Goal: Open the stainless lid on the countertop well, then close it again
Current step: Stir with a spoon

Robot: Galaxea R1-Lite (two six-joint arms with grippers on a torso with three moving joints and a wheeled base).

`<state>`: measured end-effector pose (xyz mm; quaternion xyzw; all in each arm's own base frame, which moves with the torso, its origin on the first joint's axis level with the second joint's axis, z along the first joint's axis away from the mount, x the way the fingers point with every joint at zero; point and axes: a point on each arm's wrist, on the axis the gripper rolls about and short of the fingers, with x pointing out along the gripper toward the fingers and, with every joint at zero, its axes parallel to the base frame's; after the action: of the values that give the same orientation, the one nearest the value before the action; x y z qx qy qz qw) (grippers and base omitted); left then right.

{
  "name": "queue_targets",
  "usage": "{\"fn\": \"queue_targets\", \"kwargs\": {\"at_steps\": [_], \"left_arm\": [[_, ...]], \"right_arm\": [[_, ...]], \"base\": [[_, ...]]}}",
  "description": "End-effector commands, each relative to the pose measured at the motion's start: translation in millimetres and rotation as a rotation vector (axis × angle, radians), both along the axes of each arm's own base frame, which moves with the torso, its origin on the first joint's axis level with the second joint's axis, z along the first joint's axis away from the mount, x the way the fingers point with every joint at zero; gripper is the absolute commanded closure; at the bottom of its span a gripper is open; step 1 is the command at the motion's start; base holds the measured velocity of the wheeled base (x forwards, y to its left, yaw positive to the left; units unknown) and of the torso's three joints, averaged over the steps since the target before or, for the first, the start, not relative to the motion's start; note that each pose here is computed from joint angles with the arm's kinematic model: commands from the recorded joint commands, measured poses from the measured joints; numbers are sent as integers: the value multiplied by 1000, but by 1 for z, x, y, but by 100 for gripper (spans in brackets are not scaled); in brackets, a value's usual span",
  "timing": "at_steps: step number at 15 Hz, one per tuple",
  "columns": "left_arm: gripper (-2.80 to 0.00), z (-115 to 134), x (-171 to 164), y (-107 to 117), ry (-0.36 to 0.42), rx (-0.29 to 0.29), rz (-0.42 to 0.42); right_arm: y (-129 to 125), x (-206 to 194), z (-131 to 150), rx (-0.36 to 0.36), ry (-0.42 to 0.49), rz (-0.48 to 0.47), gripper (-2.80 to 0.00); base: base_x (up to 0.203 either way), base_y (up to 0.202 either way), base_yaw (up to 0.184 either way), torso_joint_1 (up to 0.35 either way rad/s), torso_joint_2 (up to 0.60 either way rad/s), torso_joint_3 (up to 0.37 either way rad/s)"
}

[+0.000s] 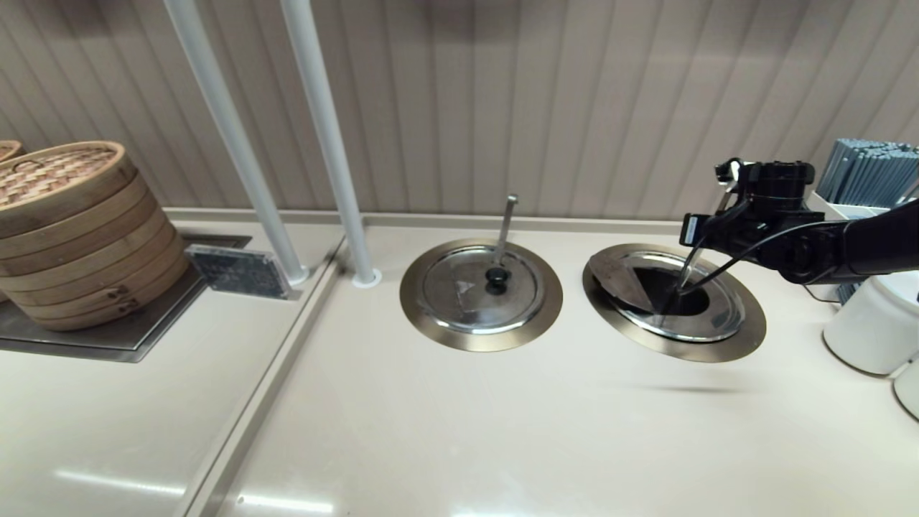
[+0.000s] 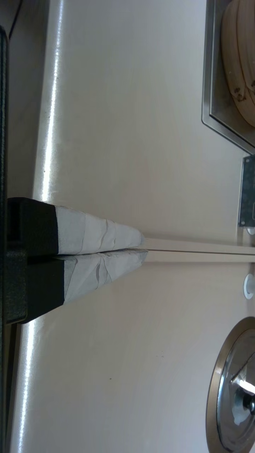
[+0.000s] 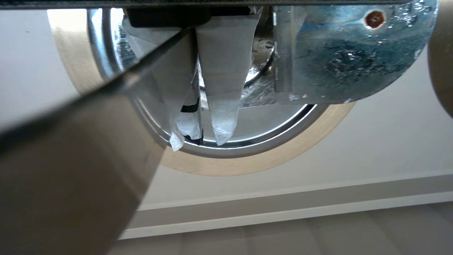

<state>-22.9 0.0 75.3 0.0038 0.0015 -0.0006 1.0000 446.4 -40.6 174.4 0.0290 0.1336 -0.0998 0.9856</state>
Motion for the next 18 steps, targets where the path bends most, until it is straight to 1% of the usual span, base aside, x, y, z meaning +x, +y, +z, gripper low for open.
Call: {"fn": "queue_targets", "kwargs": {"at_steps": [1,2,5,6,9,10,12,14,16,18], "left_arm": [[0,0,0,0,2,0,0],[0,0,0,0,-1,0,0],[0,0,0,0,2,0,0],[0,0,0,0,1,0,0],[0,0,0,0,1,-1,0],[0,0,0,0,1,0,0],[0,0,0,0,-1,0,0],[0,0,0,0,-1,-1,0],[0,0,0,0,0,0,0],[0,0,0,0,-1,0,0]], "right_arm": [[-29,-11,5,-7,-16,-50,0],[-35,-7,2,-6,-17,-53,0],[-36,13,0,-11,-50,-48,0],[-30,20,0,-12,-62,-35,0],[13,31,-1,-11,-62,22,0],[24,31,1,-11,-65,36,0],[34,29,7,-9,-78,46,0],[34,23,7,-7,-65,47,0],[31,8,1,-4,-19,42,0],[22,-11,-3,6,15,34,0]], "base": [[0,0,0,0,0,0],[0,0,0,0,0,0],[0,0,0,0,0,0],[0,0,0,0,0,0],[0,0,0,0,0,0],[0,0,0,0,0,0],[0,0,0,0,0,0],[0,0,0,0,0,0],[0,0,0,0,0,0],[0,0,0,0,0,0]]}}
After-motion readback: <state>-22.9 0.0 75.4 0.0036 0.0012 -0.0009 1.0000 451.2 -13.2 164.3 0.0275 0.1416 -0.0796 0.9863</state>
